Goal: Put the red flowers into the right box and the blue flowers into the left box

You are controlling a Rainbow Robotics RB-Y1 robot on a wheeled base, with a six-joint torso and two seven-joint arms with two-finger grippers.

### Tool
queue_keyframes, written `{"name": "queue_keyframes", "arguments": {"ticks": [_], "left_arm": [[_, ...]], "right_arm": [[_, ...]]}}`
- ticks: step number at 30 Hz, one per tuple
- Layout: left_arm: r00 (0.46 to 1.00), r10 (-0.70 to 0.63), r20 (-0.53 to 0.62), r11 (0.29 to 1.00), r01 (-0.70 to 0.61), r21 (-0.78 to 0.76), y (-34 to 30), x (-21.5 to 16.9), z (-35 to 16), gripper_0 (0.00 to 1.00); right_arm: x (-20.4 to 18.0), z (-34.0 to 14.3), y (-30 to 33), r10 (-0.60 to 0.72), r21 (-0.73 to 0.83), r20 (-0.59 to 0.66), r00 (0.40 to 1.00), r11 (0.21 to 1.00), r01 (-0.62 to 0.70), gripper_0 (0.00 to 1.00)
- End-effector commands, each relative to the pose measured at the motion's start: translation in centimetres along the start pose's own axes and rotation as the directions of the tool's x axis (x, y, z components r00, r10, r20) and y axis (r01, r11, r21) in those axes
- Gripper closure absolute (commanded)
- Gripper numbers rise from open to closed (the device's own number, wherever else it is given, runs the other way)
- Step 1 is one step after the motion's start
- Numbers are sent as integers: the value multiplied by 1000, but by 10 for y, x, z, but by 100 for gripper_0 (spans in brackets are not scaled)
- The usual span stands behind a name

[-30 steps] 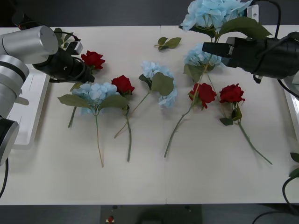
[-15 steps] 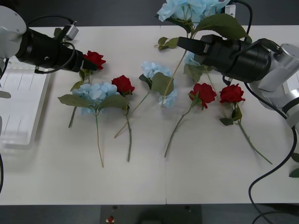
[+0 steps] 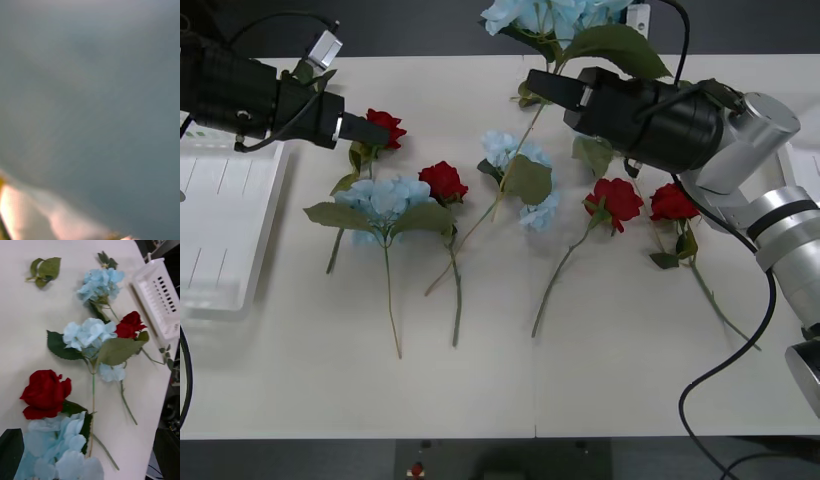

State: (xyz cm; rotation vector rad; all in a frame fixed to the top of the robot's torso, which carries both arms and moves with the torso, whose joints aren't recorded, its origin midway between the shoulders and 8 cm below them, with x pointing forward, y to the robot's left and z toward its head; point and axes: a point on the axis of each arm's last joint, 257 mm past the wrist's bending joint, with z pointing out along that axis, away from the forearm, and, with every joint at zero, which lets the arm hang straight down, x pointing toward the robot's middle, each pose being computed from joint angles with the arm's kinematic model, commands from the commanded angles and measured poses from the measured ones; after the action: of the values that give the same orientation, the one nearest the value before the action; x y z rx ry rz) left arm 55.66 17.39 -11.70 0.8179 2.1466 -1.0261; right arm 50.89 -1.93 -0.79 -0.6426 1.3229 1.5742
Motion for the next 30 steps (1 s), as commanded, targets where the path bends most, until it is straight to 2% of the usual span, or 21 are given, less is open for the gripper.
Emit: {"name": "queue_keyframes", "arguments": {"ticks": [1, 11, 15, 23, 30], "left_arm": [[993, 117, 20, 989, -118, 93, -38, -27, -19, 0], [986, 163, 32, 897, -161, 412, -123, -17, 4, 0], [985, 170, 39, 857, -167, 488, -146, -14, 21, 0], [978, 198, 61, 824, -200, 530, -168, -17, 48, 0], [975, 212, 60, 832, -213, 512, -171, -17, 72, 0]], "right_arm": [[-19, 33, 20, -100, -46, -3, 995, 994, 100, 100], [-17, 45, 19, -106, -42, 7, 994, 993, 106, 100], [-15, 47, 21, -103, -47, 7, 995, 994, 103, 100], [-12, 50, 22, -102, -52, 4, 995, 993, 102, 100], [-12, 50, 22, -102, -52, 6, 995, 993, 102, 100]]}}
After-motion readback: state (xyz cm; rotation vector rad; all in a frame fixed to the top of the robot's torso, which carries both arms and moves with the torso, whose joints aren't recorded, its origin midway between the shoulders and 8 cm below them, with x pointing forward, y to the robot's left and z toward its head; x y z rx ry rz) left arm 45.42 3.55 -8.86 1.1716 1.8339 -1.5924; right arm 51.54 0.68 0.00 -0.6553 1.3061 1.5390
